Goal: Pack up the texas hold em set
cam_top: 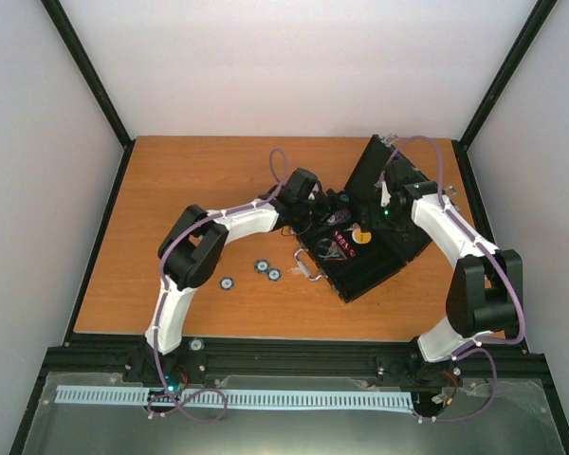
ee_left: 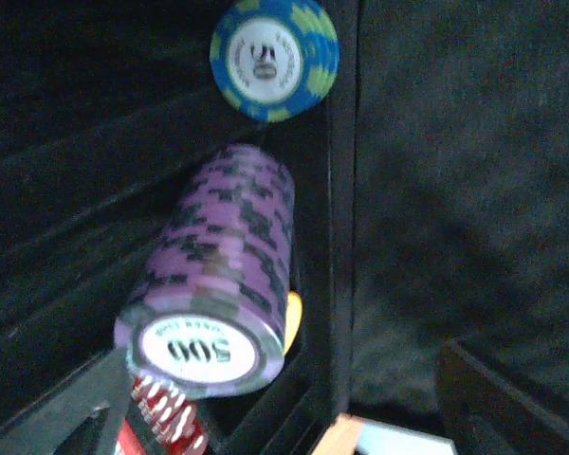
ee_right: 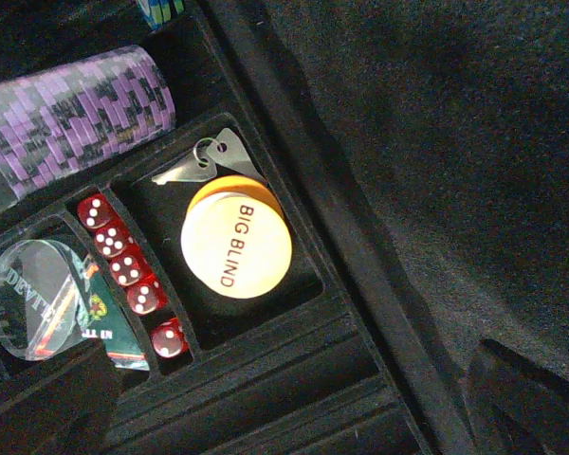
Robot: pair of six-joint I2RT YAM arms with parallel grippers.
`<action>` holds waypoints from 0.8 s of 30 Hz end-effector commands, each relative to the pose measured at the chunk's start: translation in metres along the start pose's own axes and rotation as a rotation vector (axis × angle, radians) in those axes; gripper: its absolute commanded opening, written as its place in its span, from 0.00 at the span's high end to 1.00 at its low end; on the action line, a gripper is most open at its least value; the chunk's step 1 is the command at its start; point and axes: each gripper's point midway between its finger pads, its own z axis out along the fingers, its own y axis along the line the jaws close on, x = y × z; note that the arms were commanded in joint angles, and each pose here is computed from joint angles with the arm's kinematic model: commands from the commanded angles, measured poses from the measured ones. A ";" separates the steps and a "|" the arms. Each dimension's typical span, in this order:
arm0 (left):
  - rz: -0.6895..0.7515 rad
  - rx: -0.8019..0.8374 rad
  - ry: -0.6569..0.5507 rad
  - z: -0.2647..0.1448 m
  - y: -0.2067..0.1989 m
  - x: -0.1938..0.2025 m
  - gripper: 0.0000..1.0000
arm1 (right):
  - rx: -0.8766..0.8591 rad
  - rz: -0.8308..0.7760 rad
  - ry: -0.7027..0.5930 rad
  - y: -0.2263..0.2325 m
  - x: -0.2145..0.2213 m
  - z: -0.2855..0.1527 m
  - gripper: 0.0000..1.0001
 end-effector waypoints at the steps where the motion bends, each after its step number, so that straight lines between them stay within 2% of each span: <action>1: 0.029 -0.060 0.089 -0.032 -0.015 0.029 0.02 | -0.003 -0.009 -0.023 -0.002 -0.003 -0.006 0.00; 6: -0.013 -0.149 0.138 -0.044 0.013 0.044 0.00 | -0.014 -0.010 -0.030 0.000 -0.004 -0.009 0.00; 11: 0.081 -0.179 0.085 -0.071 0.002 0.037 0.00 | -0.033 -0.020 -0.028 0.004 -0.003 -0.011 0.00; 19: 0.225 -0.260 -0.045 -0.162 -0.001 0.015 0.00 | -0.149 -0.023 -0.029 0.025 -0.003 -0.017 0.00; 24: 0.251 -0.318 -0.098 -0.214 0.026 0.018 0.00 | -0.256 -0.078 -0.038 0.062 -0.005 -0.020 0.00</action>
